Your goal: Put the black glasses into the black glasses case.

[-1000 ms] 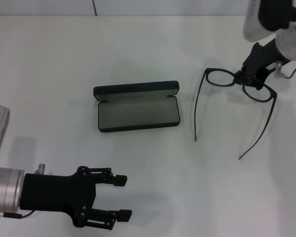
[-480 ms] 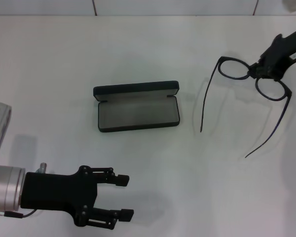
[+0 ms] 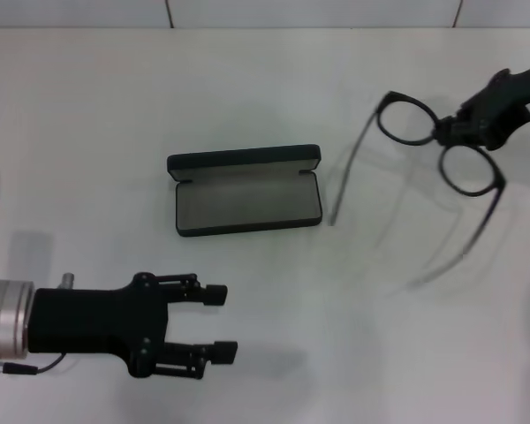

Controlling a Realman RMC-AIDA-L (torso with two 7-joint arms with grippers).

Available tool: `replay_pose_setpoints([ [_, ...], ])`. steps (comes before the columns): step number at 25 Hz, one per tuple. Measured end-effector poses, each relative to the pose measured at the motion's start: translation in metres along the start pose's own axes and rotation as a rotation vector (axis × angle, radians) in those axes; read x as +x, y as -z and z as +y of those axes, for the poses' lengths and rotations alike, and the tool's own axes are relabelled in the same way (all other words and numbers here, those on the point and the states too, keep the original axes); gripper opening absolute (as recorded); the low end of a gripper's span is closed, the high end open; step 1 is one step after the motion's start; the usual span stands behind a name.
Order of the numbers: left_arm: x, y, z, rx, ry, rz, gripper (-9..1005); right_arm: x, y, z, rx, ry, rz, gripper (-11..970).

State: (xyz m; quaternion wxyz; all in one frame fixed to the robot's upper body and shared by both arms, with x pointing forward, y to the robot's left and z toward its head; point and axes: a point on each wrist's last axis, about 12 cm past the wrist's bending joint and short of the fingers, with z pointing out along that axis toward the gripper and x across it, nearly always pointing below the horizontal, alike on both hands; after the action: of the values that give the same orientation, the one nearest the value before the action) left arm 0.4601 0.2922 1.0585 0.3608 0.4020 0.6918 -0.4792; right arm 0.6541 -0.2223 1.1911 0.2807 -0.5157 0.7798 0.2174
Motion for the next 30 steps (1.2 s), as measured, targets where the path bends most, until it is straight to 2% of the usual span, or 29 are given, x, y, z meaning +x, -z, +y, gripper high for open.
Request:
replay_pose_setpoints([
  [7,-0.008,0.005,0.001,-0.030,-0.024,-0.095,799,0.022,-0.008,0.024,-0.048,-0.039,-0.191,46],
  [15,-0.017,0.039,-0.002,-0.167,-0.055,-0.317,795,0.062,-0.005,0.039,-0.080,-0.133,-0.412,46],
  [20,-0.028,0.038,-0.001,-0.146,-0.097,-0.370,783,0.076,-0.021,0.050,-0.126,-0.147,-0.479,47],
  [22,-0.035,0.034,0.002,-0.127,-0.116,-0.378,597,0.077,-0.027,0.053,-0.142,-0.141,-0.491,47],
  [28,-0.061,0.015,0.009,-0.026,-0.182,-0.400,347,0.070,-0.043,0.063,-0.199,-0.097,-0.530,46],
  [30,-0.070,0.007,0.010,0.030,-0.203,-0.395,301,0.068,-0.045,0.065,-0.213,-0.074,-0.521,46],
])
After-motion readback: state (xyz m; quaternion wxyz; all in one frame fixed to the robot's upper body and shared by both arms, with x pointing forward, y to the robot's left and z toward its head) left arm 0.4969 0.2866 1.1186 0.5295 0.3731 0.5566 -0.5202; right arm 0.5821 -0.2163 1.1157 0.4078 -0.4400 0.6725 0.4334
